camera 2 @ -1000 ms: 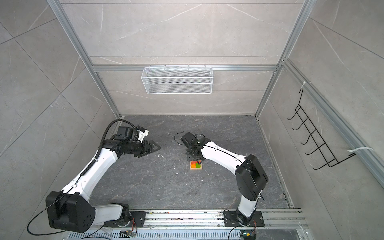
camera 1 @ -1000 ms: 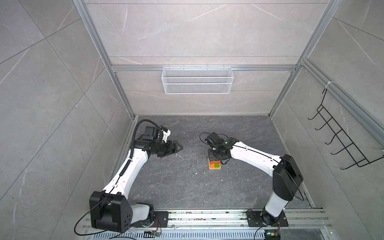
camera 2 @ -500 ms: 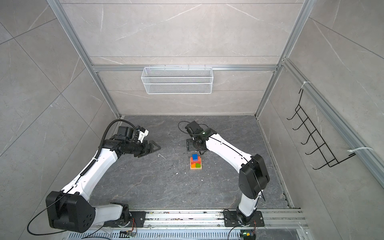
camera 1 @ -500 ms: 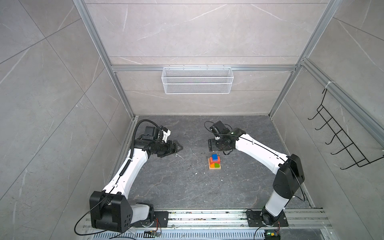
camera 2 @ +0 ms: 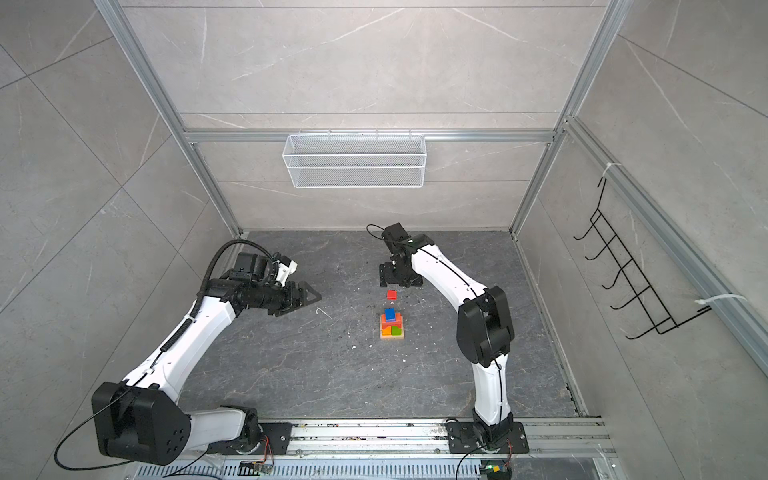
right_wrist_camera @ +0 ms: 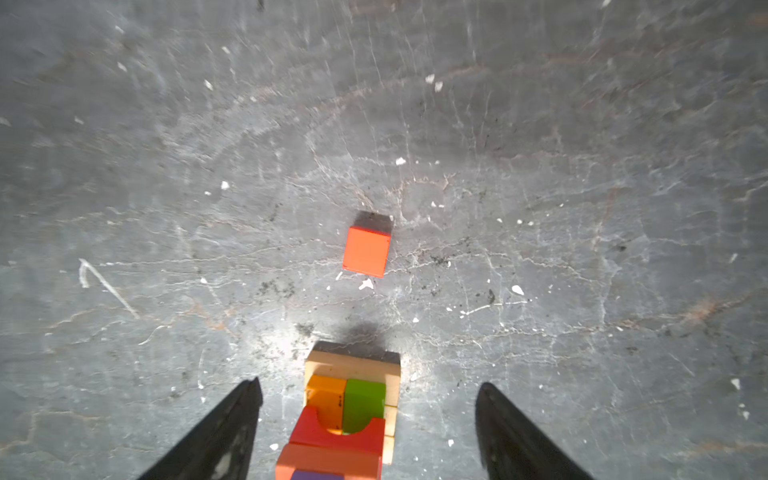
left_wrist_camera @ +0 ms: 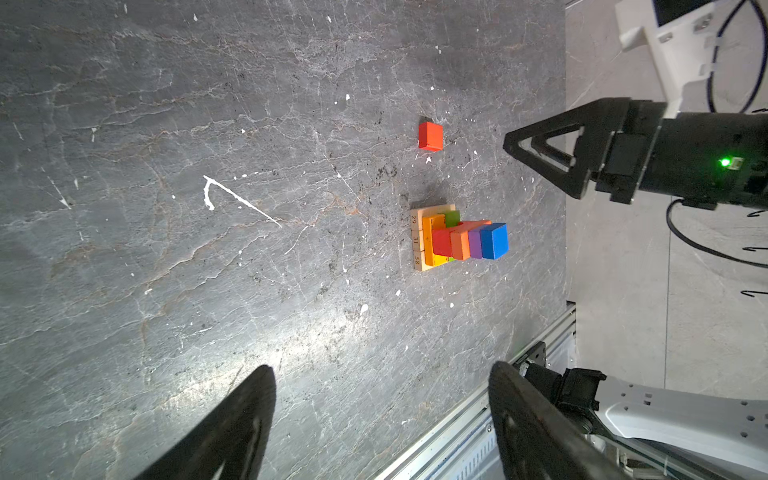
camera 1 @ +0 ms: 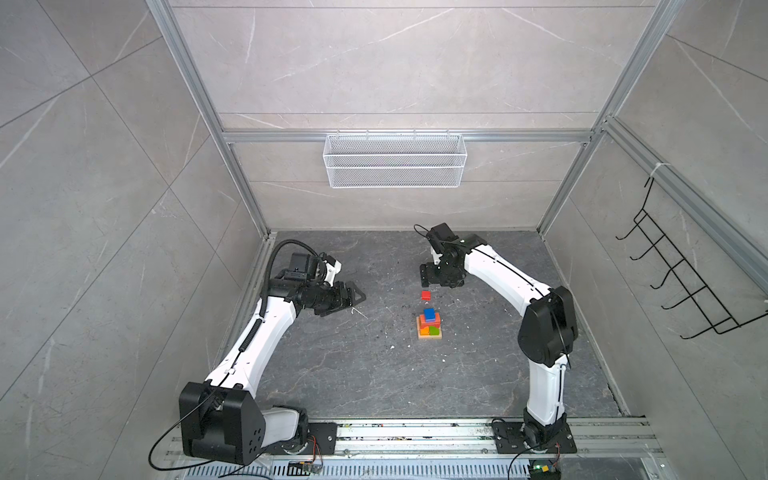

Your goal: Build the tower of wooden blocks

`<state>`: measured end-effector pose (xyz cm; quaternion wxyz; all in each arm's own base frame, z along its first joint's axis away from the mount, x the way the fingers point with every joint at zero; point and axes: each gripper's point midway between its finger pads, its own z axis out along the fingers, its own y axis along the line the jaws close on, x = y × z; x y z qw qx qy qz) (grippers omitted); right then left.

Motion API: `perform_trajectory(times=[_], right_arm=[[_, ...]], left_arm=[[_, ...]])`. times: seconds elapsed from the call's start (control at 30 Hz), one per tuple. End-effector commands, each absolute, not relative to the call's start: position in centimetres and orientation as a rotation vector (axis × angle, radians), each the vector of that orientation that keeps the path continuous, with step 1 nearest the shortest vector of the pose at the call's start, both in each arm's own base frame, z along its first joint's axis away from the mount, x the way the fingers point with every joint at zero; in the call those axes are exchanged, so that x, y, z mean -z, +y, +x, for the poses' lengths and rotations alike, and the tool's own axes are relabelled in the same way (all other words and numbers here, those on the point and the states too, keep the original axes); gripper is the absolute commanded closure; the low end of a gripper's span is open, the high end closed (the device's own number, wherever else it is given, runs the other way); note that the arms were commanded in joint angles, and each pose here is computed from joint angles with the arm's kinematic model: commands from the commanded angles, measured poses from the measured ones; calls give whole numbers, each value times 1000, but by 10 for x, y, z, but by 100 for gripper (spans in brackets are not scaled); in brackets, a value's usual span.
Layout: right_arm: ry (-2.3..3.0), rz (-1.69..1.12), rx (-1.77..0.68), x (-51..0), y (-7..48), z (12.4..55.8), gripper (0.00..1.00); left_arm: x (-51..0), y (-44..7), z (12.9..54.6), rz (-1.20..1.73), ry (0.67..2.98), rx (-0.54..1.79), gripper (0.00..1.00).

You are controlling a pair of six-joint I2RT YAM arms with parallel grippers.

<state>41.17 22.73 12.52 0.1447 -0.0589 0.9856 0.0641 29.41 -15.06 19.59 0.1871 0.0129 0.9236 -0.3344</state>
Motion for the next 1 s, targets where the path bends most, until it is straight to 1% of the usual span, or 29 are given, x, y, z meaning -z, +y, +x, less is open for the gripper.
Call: perform_trajectory(times=[0.0,0.13,0.2,0.33,0.47,0.73,0.87,0.97], right_arm=[[2882,-216,-157,-114,228,415,27],[2895,-240,-140,-93,233,424,34],[2905,-251,-109,-83,233,427,36],[2910,-286,-81,-60,234,432,37],[2919,-303,-46,-42,232,434,40],[2923,-316,-8,-22,232,440,44],[2920,-311,52,-12,229,440,53],[2914,-316,105,-8,227,439,63]], left_arm=[[-205,-151,289,68,2567,960,17],[-205,-151,288,68,2566,965,17],[-206,-151,288,68,2565,966,17],[-207,-154,288,71,2557,989,17],[-207,-154,288,73,2555,990,17],[-206,-154,289,70,2559,988,17],[-206,-153,289,71,2558,981,17],[-205,-153,289,68,2563,980,17]])
